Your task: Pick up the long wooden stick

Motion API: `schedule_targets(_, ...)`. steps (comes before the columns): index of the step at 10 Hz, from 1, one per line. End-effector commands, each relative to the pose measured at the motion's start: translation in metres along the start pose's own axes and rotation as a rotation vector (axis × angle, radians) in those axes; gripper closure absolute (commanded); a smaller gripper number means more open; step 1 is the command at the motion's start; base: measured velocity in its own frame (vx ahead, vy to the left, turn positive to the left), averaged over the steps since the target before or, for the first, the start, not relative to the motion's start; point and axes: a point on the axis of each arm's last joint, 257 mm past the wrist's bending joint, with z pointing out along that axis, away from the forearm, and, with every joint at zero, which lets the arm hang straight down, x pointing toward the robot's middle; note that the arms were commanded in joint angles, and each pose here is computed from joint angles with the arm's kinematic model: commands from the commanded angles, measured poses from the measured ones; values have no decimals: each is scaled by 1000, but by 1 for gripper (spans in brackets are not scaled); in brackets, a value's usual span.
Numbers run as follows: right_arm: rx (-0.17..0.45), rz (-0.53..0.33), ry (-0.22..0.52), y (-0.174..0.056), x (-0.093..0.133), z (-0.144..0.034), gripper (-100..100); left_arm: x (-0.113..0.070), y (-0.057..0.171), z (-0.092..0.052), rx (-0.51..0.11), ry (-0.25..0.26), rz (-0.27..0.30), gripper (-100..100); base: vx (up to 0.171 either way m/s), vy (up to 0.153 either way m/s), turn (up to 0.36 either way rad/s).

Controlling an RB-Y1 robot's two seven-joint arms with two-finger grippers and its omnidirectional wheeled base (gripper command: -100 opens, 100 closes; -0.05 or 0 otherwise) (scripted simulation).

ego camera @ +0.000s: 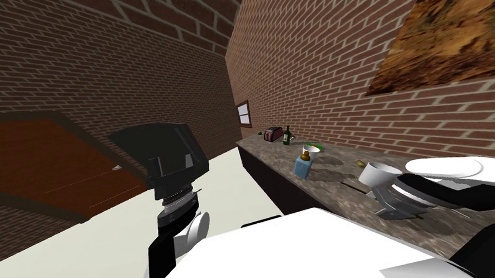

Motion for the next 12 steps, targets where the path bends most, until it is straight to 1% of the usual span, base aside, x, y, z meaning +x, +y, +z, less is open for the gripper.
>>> schedule_targets(1, 11, 22, 57, -7, 26, -5, -100, 0, 0, 0, 0, 0, 0, 0, 40, 18, 115)
schedule_targets(2, 24, 47, 101, -11, 48, -10, -100, 0, 0, 0, 0, 0, 0, 0, 48, 21, 233)
schedule_targets(3, 24, 47, 101, -11, 48, -10, -100, 0, 0, 0, 0, 0, 0, 0, 40, 9, 75)
schedule_targets(6, 40, 120, 201, -12, 103, -17, -100, 0, 0, 0, 0, 0, 0, 0, 50, 12, 148)
schedule_targets(7, 40, 120, 201, -12, 103, -17, -100, 0, 0, 0, 0, 0, 0, 0, 37, 2, 58)
schedule_targets(9, 41, 166, 247, -7, 132, -17, -100, 0, 0, 0, 0, 0, 0, 0, 36, -2, 91)
schedule_targets(10, 41, 166, 247, -7, 132, -17, -100, 0, 0, 0, 0, 0, 0, 0, 31, -8, 57)
schedule_targets(11, 41, 186, 265, -4, 144, -17, -100, 0, 0, 0, 0, 0, 0, 0, 22, -12, 89)
schedule_targets(12, 42, 226, 295, 3, 166, -15, -100, 0, 0, 0, 0, 0, 0, 0, 48, -49, 178)
